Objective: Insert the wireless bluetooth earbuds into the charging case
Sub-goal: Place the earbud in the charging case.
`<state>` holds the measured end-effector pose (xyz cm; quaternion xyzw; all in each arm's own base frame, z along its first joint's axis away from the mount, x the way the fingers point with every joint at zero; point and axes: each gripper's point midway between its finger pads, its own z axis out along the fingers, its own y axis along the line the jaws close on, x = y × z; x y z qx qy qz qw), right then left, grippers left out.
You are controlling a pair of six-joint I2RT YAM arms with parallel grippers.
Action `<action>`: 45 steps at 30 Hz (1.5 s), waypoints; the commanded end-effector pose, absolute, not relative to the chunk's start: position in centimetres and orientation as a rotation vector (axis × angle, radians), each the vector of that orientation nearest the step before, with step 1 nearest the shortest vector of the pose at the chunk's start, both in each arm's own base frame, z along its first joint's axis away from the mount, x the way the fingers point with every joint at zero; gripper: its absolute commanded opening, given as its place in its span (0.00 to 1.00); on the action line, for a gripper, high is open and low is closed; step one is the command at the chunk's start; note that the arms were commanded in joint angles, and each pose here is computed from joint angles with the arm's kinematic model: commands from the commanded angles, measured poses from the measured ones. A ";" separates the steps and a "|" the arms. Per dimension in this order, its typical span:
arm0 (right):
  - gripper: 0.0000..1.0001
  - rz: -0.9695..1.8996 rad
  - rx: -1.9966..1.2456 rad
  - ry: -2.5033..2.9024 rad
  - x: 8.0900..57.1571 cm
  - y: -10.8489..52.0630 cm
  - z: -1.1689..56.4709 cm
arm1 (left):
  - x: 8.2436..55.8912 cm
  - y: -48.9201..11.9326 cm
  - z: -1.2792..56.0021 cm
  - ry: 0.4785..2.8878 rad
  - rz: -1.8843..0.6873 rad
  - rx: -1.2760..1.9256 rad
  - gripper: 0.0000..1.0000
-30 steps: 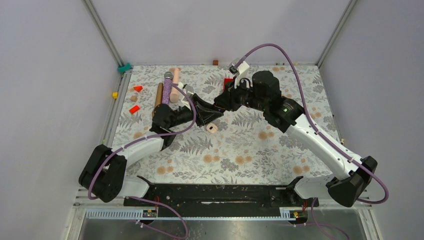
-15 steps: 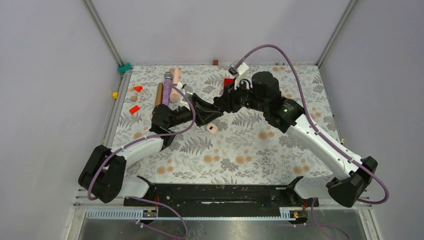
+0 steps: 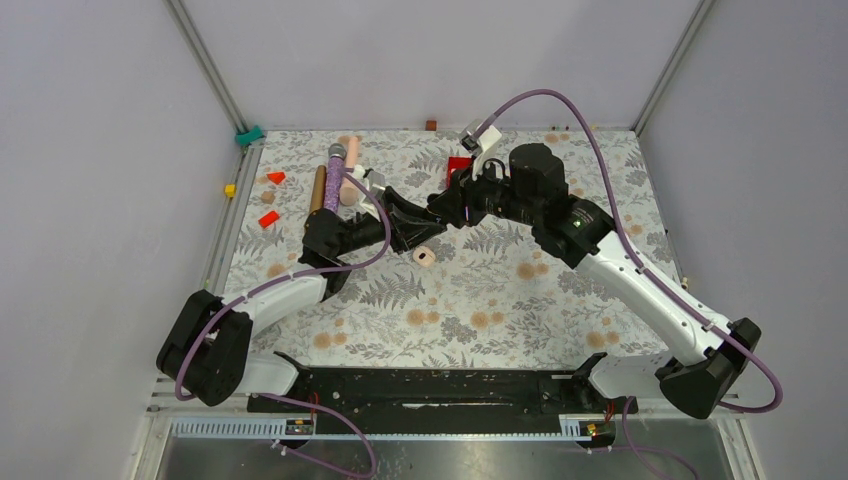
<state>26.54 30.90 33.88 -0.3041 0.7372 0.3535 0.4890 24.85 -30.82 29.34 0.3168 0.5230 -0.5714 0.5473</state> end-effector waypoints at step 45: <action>0.48 0.537 -1.666 1.115 18.7 26.8 34.7 | 18.0 -31.9 31.5 1.027 -1.505 1.023 0.00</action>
